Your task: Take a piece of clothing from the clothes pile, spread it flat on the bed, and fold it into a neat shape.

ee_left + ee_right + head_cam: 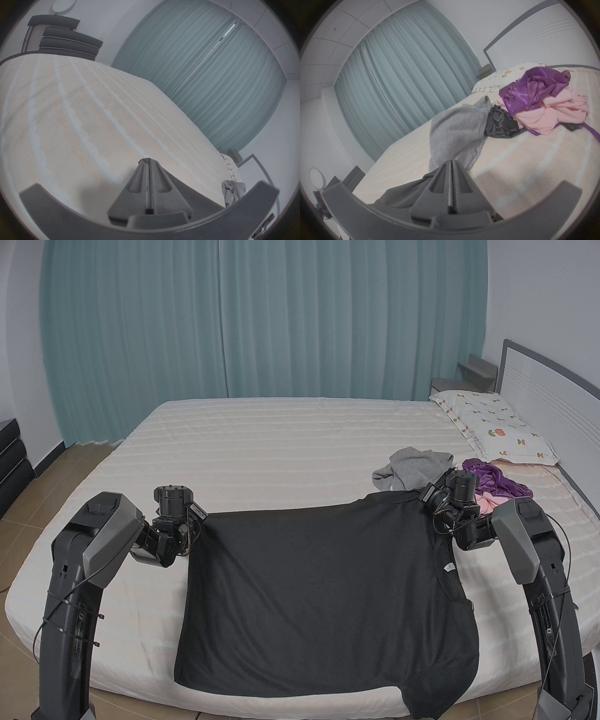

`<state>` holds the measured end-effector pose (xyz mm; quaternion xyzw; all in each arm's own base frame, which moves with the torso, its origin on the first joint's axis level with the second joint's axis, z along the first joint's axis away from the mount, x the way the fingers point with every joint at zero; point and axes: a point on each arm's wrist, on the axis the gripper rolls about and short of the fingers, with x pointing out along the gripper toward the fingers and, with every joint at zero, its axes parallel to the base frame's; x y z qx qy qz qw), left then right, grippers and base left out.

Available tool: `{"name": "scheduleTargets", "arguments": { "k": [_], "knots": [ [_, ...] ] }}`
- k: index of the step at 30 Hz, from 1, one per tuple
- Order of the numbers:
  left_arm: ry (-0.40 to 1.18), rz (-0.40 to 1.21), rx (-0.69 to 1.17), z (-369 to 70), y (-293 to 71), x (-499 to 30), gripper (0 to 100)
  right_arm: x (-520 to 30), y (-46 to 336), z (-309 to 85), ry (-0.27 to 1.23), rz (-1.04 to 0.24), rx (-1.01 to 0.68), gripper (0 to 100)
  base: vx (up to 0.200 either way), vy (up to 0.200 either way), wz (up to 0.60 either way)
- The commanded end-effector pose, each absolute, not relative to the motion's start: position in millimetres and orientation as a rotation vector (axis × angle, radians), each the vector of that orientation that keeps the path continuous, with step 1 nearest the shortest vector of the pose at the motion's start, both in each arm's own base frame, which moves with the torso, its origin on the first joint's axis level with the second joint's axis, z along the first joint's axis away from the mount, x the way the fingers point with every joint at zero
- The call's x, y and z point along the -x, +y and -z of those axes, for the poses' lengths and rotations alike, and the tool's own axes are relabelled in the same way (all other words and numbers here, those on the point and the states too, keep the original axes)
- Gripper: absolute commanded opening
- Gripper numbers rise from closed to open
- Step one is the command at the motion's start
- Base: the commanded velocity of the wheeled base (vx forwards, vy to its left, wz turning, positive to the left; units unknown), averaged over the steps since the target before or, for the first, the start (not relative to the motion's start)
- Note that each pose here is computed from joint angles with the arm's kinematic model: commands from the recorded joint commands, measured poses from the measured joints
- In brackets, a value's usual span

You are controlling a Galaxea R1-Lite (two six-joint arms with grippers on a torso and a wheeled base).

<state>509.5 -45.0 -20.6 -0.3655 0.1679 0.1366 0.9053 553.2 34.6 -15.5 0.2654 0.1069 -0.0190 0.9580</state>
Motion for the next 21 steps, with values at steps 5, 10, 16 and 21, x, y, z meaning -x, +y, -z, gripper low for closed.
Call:
{"name": "scheduleTargets", "arguments": {
  "k": [5,10,16,21],
  "knots": [
    [0.345,-0.280,0.756,27.1,-46.6,-513.8,0,-555.2,32.2,55.1,0.267,0.059,-0.521,0,0.000,0.000,0.00],
    [0.363,-0.277,0.754,33.5,-49.8,-513.2,0,-554.6,33.9,59.8,0.279,0.059,-0.519,0,0.000,0.000,0.00],
    [0.374,-0.278,0.751,37.3,-50.6,-512.6,100,-553.4,36.4,64.6,0.295,0.059,-0.518,100,0.000,0.000,0.00],
    [0.374,-0.276,0.751,34.9,-50.5,-511.3,100,-550.6,35.4,57.1,0.297,0.059,-0.523,100,0.000,0.000,0.00]
  ]
}}
